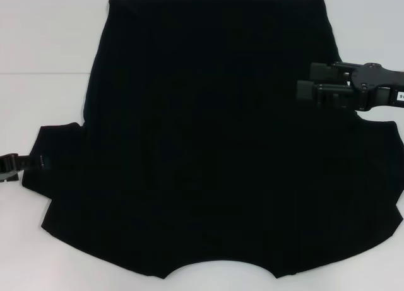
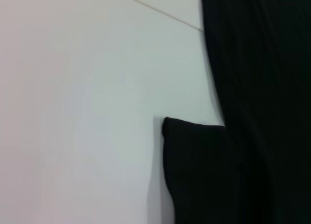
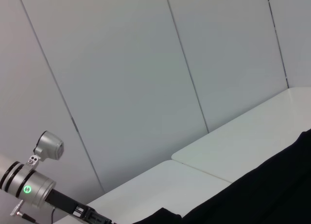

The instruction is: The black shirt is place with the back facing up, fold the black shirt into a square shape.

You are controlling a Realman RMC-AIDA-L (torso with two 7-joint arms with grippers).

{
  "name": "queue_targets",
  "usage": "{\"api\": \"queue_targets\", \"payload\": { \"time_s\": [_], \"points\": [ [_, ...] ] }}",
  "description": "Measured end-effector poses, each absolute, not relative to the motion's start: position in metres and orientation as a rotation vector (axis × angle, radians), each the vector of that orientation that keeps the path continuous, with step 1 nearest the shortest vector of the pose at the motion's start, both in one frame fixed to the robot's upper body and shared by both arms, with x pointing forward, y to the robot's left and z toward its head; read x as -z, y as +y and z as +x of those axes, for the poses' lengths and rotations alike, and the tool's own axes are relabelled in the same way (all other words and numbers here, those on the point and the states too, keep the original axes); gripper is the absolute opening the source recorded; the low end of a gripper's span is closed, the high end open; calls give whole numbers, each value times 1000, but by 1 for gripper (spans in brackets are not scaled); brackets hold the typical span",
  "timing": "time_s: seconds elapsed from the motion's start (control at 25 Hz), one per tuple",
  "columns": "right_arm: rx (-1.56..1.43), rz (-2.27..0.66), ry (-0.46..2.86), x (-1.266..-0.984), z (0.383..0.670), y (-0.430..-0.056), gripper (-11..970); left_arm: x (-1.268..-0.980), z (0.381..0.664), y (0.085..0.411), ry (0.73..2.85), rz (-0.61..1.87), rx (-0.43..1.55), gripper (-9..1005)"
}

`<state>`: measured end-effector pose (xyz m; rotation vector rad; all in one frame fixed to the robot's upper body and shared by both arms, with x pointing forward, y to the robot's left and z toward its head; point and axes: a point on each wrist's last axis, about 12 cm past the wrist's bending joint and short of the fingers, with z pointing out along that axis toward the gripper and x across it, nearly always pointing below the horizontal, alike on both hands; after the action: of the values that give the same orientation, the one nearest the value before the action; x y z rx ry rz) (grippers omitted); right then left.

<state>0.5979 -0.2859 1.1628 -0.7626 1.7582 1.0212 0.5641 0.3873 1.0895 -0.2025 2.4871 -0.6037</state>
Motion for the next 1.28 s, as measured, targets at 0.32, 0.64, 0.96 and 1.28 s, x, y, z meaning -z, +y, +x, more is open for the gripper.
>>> {"api": "queue_targets", "payload": {
  "time_s": [0.32, 0.64, 0.96, 1.28],
  "points": [
    [-1017, -759, 1758, -1163, 598, -286, 837, -1087, 562, 387, 2493, -203, 607, 884],
    [-1016, -761, 1756, -1164, 599, -285, 837, -1086, 564, 382, 2507, -172, 609, 884],
    [-1011, -758, 1758, -1163, 600, -286, 837, -1086, 565, 379, 2504, -163, 621, 884],
    [-1008, -753, 1759, -1163, 600, -287, 838, -1091, 565, 382, 2499, -156, 616, 884]
  ]
}}
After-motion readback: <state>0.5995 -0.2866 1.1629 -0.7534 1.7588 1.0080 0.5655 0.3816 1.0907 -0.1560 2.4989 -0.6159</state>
